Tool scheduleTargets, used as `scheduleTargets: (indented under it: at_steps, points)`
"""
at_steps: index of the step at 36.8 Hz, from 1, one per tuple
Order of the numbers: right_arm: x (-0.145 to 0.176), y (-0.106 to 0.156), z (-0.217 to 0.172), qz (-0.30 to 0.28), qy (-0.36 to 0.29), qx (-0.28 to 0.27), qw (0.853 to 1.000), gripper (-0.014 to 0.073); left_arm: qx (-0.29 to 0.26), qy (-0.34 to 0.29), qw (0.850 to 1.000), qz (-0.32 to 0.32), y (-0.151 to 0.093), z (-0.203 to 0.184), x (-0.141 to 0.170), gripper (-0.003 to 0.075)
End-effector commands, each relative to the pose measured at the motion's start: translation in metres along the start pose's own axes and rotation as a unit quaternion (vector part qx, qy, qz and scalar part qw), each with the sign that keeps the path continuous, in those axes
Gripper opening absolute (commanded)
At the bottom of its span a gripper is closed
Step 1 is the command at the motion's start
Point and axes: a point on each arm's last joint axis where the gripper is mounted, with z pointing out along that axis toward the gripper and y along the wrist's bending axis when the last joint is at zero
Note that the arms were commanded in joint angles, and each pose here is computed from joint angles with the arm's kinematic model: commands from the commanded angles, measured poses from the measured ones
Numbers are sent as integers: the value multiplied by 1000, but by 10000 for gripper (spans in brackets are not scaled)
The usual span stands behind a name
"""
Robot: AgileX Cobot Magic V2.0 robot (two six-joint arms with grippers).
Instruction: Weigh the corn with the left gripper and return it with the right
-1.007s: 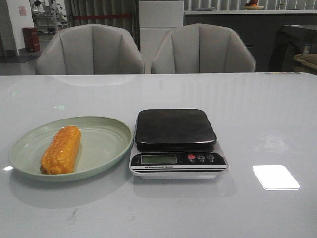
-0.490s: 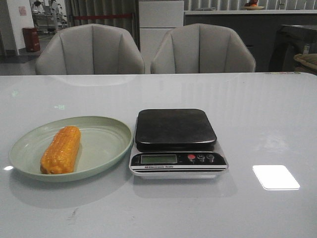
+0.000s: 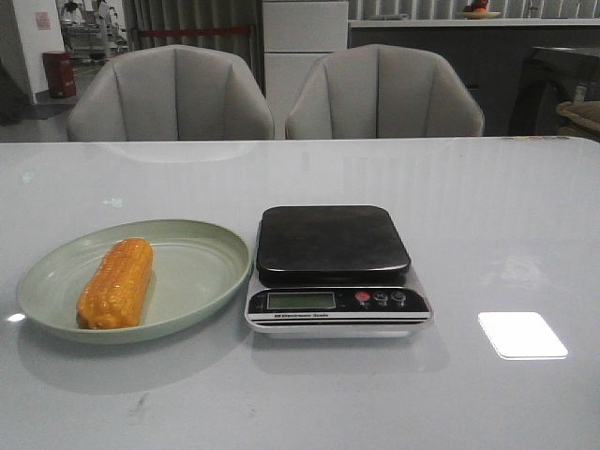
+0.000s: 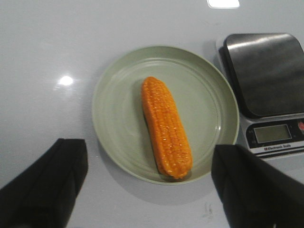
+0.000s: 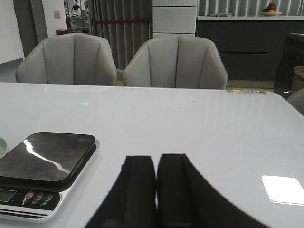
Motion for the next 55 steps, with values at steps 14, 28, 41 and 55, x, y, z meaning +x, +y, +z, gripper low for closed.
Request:
scheduleTargets:
  at_steps: [14,28,41,55]
  points:
    - [-5,0,-2,-9,-47,-2,999,175,15,72,997,0,-30,89,-24,587]
    - [-5,0,-2,-9,-47,-2,999,175,-9,155,988,-14,-27,144,-14,580]
    - [-5,0,-2,-9,-47,-2,999,175,-10,204,979,-8,-38,165,-18,304]
    - [-5,0,-2,-9,-47,-2,999,175,78,103,991,44,-116,146,-65,115]
